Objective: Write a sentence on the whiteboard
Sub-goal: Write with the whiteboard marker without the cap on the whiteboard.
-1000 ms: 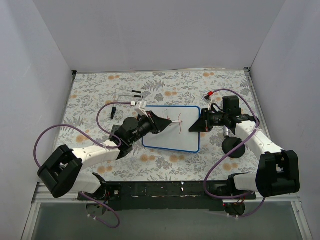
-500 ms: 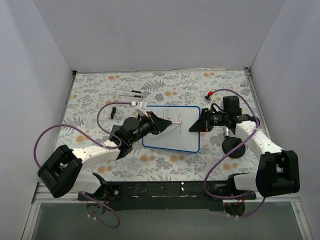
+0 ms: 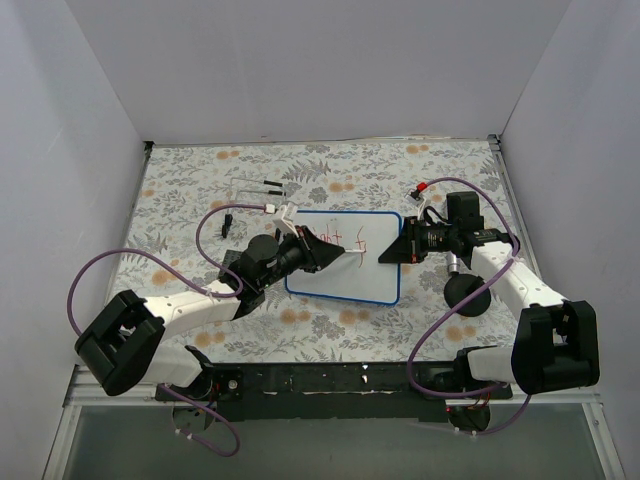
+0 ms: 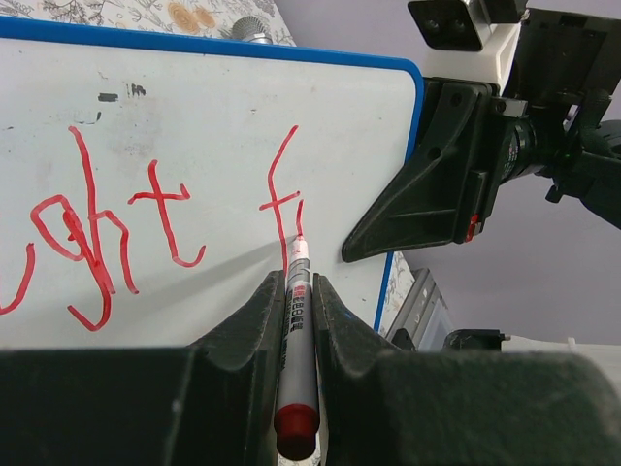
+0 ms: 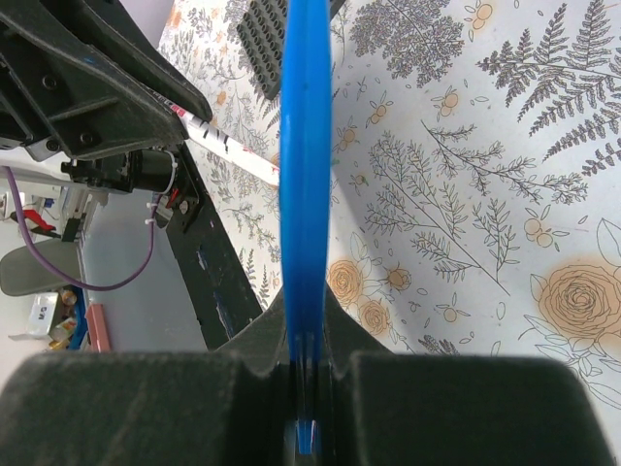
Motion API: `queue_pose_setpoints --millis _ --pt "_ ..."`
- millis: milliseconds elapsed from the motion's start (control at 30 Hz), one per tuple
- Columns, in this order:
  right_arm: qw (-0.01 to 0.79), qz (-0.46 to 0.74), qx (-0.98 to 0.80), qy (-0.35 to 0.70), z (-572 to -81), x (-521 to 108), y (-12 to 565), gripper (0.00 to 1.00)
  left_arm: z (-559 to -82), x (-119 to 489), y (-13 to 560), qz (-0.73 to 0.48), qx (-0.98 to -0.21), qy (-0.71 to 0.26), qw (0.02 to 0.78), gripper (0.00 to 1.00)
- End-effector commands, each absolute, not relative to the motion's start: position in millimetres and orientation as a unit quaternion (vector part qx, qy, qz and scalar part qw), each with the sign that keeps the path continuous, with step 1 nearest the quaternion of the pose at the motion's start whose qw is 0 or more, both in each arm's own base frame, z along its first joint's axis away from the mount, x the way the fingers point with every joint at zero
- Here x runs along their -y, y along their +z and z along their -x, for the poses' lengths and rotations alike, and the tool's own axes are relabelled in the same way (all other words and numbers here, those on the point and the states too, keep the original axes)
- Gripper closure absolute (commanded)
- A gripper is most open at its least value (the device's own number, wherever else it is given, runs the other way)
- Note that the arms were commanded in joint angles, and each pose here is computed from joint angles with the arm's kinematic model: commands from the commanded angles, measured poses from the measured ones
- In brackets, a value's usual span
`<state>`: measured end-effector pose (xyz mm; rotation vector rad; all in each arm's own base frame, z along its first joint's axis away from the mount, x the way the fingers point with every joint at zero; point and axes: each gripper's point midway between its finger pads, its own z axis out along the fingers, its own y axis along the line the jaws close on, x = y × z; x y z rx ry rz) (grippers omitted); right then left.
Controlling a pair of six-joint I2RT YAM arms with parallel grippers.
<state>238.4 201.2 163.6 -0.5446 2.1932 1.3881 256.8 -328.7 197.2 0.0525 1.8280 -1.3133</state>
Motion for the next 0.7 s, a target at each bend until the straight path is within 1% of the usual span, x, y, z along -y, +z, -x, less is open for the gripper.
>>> queue_pose_setpoints --millis 0,433,667 --pt "0.275 0.235 -0.768 0.528 -238.4 -206.2 188.9 0.99 -248.0 328.4 198.7 -0.033 -0.733 -0.532 0.422 1.0" --pt "0.276 0.234 -0.769 0.527 -239.0 -205.8 189.9 0.99 -253.6 338.5 209.1 -0.039 -0.724 -0.542 0.424 1.0" --pt "0.276 0.234 -0.769 0.528 -238.3 -205.7 189.2 0.99 -261.0 341.2 217.3 -0.036 -0.717 -0.541 0.437 1.0"
